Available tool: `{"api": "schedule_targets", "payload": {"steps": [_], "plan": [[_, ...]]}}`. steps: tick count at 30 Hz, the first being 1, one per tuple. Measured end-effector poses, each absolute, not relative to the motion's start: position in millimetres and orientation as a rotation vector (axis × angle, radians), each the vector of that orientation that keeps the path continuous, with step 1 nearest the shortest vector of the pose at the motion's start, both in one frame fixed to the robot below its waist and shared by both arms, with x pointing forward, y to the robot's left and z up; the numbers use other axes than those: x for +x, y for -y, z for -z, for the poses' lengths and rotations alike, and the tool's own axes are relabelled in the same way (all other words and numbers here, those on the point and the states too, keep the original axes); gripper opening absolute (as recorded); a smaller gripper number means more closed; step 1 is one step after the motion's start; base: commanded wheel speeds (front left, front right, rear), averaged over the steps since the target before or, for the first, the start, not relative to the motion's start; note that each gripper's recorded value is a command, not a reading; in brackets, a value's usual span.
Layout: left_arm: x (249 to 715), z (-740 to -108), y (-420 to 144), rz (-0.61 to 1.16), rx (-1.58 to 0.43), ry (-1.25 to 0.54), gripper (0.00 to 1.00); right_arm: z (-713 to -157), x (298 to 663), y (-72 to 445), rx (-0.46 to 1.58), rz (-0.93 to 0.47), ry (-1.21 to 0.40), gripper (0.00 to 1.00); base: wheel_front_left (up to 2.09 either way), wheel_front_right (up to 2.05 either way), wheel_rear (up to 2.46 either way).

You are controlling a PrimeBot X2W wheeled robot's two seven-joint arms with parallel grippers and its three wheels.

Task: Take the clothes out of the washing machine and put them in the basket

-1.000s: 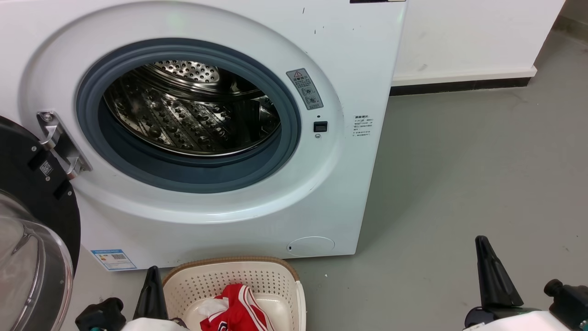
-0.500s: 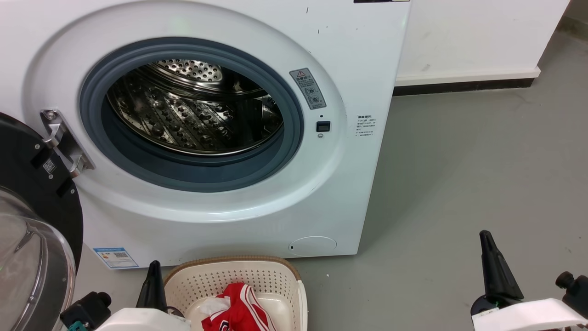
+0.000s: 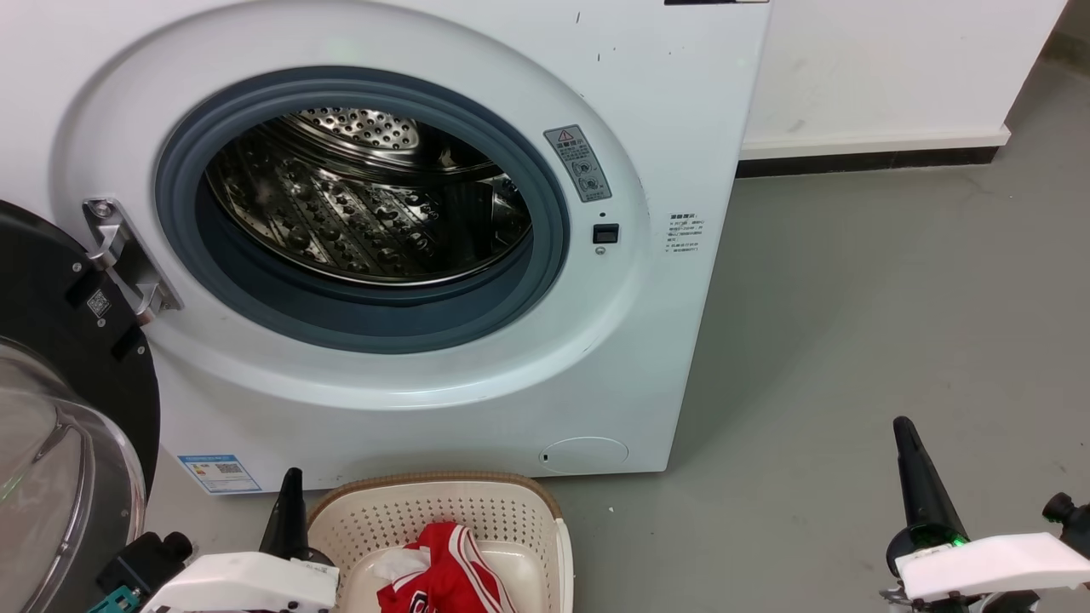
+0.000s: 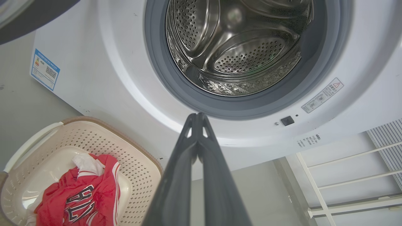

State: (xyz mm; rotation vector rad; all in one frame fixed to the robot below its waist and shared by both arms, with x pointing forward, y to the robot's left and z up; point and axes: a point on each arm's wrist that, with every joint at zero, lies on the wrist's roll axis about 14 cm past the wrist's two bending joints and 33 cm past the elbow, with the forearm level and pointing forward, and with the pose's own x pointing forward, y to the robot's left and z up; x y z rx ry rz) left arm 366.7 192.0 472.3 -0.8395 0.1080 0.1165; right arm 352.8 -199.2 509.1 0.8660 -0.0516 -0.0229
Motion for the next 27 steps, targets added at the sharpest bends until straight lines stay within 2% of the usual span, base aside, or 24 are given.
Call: {"api": "schedule_targets", "payload": {"steps": [27], "plan": [[376, -480, -193, -0.088, -1.157, -0.094, 0.00, -503, 366, 202, 1.164, 0.034, 0.016, 0.00, 0.00, 0.00, 0.00]]}}
